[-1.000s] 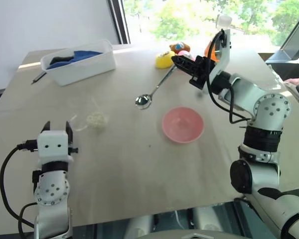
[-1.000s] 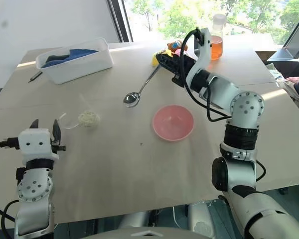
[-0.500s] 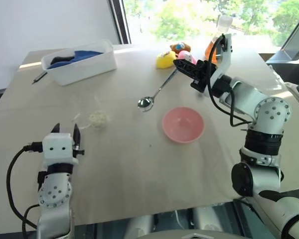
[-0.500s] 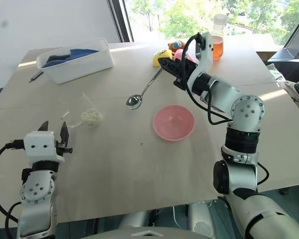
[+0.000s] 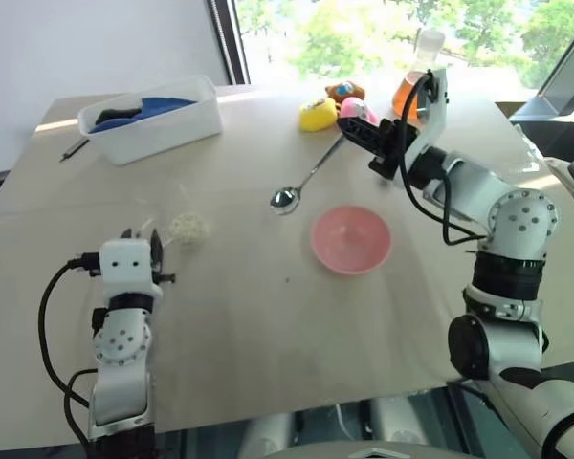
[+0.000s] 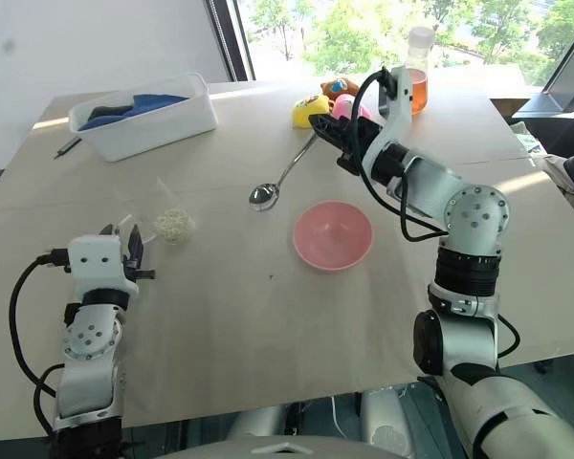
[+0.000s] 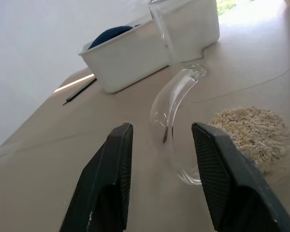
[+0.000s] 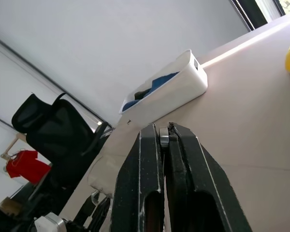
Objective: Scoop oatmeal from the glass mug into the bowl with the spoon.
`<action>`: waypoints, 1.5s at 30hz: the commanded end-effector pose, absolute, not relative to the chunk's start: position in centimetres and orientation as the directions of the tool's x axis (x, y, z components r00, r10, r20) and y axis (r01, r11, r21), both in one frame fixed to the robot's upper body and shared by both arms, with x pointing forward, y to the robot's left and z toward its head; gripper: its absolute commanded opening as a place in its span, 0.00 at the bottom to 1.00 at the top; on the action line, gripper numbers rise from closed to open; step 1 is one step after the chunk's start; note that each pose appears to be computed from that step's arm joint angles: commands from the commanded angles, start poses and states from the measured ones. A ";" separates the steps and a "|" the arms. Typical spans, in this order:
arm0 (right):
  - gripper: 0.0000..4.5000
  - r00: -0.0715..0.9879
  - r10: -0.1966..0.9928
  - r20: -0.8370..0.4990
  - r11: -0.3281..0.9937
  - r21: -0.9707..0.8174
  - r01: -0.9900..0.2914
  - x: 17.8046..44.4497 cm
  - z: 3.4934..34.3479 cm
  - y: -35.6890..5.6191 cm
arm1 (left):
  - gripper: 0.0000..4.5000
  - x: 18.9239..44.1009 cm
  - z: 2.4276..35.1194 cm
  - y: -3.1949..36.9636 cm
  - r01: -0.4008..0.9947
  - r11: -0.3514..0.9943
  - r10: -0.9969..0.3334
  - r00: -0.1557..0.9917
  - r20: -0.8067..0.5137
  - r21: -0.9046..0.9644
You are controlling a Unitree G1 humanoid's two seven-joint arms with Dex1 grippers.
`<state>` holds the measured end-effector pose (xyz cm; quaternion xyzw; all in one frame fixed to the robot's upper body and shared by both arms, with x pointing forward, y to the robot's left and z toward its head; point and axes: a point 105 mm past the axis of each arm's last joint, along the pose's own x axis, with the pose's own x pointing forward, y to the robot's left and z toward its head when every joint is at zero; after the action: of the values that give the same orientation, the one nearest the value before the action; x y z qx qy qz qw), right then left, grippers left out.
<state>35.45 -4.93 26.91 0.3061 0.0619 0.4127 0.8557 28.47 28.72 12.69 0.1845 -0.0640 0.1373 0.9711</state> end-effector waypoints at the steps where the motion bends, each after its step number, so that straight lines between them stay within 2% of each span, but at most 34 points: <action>1: 0.00 0.634 0.745 0.208 0.456 0.536 -0.711 34.7 28.4 -5.0 | 0.13 28.6 13.3 28.7 -0.295 0.885 0.238 0.952 0.195 0.360; 17: 0.00 0.648 0.734 0.202 0.473 0.531 -0.703 34.8 28.2 -5.3 | 0.13 29.6 13.3 28.7 -0.275 0.906 0.227 0.957 0.179 0.322; 19: 0.00 0.649 0.734 0.202 0.474 0.532 -0.702 34.8 28.1 -5.3 | 0.01 29.8 13.6 28.8 -0.279 0.906 0.230 0.956 0.183 0.318; 30: 0.00 0.652 0.727 0.216 0.484 0.511 -0.710 34.8 28.8 -5.4 | 0.01 30.7 14.6 27.7 -0.248 0.933 0.219 0.966 0.137 0.259; 38: 0.00 0.583 0.751 0.310 0.442 0.419 -0.793 34.1 33.1 -3.8 | 0.01 32.5 16.3 23.6 -0.065 0.981 0.059 0.998 0.035 0.185; 45: 0.00 0.507 0.803 0.312 0.414 0.321 -0.852 33.3 33.8 -1.7 | 0.01 33.7 17.3 20.8 0.121 0.970 -0.113 0.992 -0.053 0.210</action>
<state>34.35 -2.34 32.01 0.2412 -0.0181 0.4705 0.8486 33.76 21.59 15.65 0.1000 0.0435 -0.0378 0.9933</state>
